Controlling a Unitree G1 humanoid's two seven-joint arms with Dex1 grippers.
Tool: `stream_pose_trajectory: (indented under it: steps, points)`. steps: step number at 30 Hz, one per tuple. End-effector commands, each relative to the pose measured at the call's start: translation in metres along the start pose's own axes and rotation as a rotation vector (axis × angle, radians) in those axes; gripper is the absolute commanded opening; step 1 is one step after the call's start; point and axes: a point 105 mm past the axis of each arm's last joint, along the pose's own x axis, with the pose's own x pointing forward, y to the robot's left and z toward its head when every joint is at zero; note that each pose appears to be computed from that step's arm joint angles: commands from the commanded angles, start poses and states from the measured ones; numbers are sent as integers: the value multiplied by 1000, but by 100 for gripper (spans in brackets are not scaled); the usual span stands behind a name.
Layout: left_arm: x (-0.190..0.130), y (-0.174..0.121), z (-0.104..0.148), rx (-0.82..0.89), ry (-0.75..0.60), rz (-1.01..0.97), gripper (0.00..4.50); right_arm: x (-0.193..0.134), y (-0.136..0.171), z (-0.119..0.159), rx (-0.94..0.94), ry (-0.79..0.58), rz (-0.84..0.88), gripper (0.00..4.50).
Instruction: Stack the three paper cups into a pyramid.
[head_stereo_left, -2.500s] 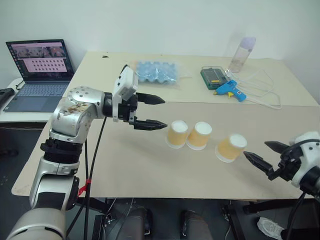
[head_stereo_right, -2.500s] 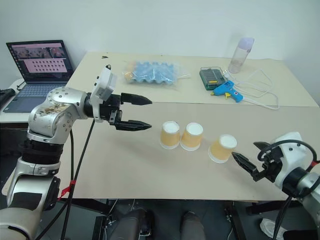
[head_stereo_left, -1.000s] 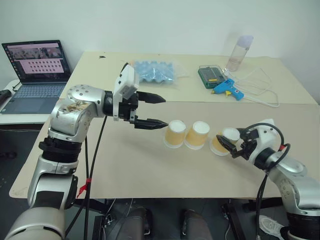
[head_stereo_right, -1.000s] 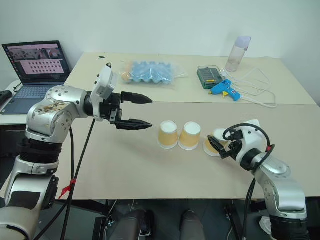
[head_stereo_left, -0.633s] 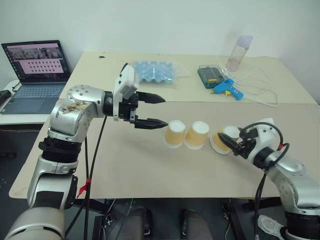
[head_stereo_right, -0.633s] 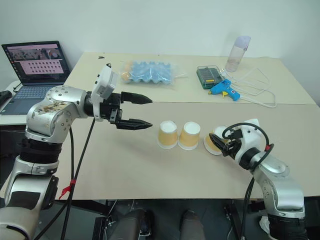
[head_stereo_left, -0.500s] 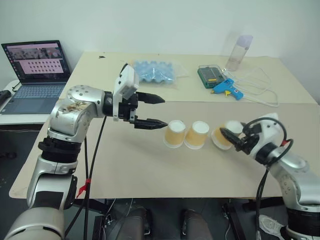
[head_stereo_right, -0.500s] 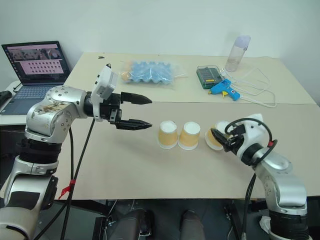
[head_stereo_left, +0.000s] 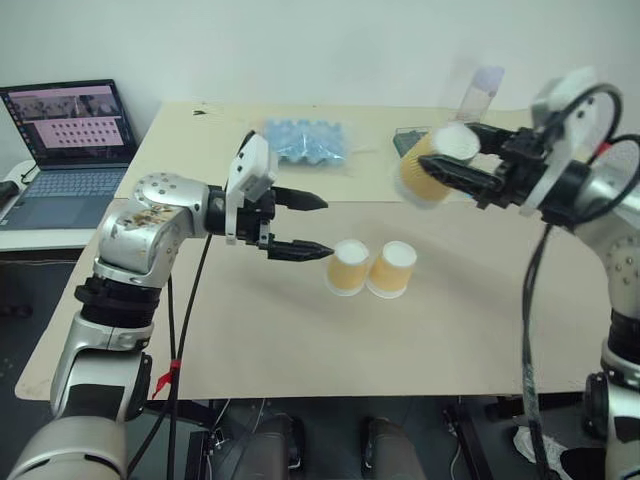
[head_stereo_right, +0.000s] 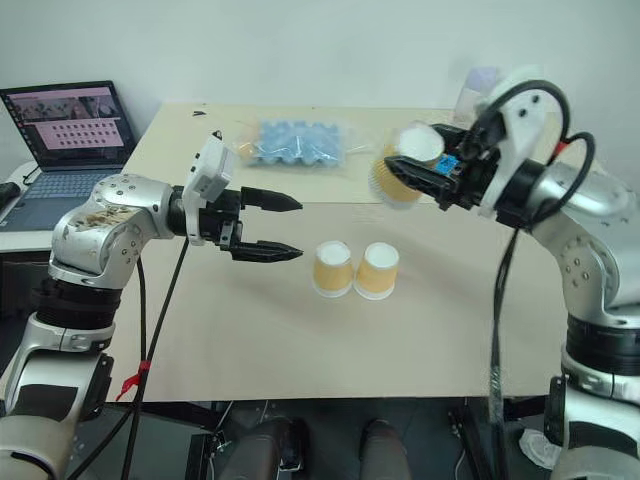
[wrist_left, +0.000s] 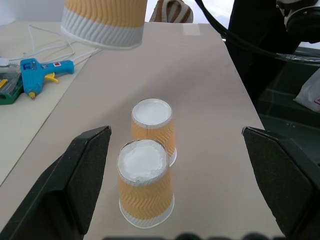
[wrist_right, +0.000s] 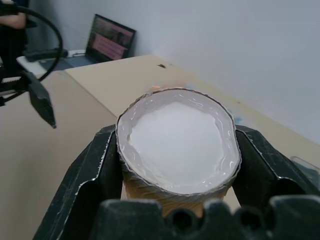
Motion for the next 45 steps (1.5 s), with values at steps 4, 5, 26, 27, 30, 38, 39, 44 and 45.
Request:
stream_pose_trajectory:
  steps: [4, 5, 26, 27, 30, 38, 39, 44, 45]
  points:
    - [2, -4, 11, 51, -25, -5, 450, 22, 17, -9, -14, 95, 196, 281]
    - [2, -4, 11, 50, -27, -5, 450, 23, 17, -14, -12, 111, 208, 281]
    - [-1, -4, 11, 51, -17, 26, 450, 34, 22, -30, -2, 179, 312, 281]
    - [-1, -4, 11, 50, -18, 26, 450, 33, 23, -29, -2, 177, 314, 281]
    - [0, -5, 10, 52, -17, 25, 450, 32, 25, -29, 0, 181, 322, 281]
    - [-1, -4, 11, 55, -16, 29, 450, 31, 28, -36, 2, 197, 326, 281]
    - [-1, -4, 11, 56, -16, 29, 450, 31, 28, -36, 2, 198, 325, 281]
    - [-1, -3, 11, 56, -15, 30, 450, 31, 25, -39, 1, 201, 307, 281]
    - [-1, -3, 11, 55, -15, 31, 450, 31, 24, -39, -1, 202, 303, 281]
